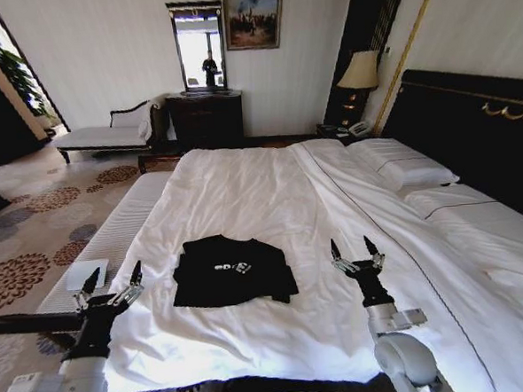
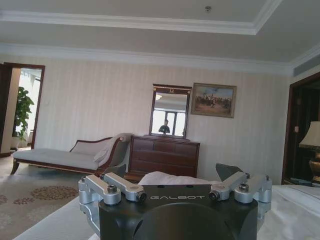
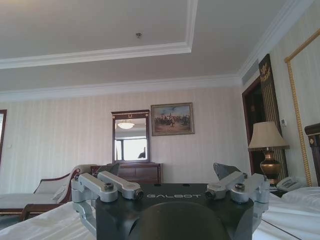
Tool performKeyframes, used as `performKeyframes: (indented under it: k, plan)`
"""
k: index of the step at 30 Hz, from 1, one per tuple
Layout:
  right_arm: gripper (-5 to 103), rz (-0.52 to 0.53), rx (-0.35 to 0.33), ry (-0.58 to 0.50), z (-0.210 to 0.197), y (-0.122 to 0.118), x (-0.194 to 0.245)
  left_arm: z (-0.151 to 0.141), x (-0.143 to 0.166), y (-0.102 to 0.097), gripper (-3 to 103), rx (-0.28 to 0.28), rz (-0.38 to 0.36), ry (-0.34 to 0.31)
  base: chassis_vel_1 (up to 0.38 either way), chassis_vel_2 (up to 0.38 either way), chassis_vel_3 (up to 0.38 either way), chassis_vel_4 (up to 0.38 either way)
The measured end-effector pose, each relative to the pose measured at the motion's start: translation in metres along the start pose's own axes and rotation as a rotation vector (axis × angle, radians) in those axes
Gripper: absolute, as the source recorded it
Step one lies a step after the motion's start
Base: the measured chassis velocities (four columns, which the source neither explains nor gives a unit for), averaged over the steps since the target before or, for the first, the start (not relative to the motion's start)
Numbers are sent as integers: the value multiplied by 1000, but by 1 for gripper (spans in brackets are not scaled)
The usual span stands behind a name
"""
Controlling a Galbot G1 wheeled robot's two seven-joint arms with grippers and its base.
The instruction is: Fold the clothes on the bed.
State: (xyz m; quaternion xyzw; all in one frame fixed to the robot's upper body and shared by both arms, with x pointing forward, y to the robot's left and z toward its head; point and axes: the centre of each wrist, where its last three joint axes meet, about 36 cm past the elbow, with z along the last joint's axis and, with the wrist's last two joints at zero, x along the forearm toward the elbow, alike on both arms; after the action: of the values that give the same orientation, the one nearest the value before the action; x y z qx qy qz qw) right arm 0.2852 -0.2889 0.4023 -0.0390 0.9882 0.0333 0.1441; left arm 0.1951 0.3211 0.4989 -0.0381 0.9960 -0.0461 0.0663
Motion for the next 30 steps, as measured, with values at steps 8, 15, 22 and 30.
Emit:
performKeyframes:
  k: [8, 15, 22, 30]
  plan:
    - [100, 5, -13, -18, 2, 2, -2, 5, 0, 3, 100, -1, -20, 4, 12, 11, -12, -14]
    - [100, -4, -9, -18, 4, 5, -1, 10, 1, 7, 100, -6, -37, 11, 0, 0, 0, 0]
    - [100, -8, 5, -18, 7, 4, 0, 21, 0, 20, 100, -24, -67, 20, 0, 0, 0, 0]
    - [100, -4, 5, -18, 9, 4, 1, 29, -2, 27, 100, -28, -80, 31, 28, 37, -34, -39]
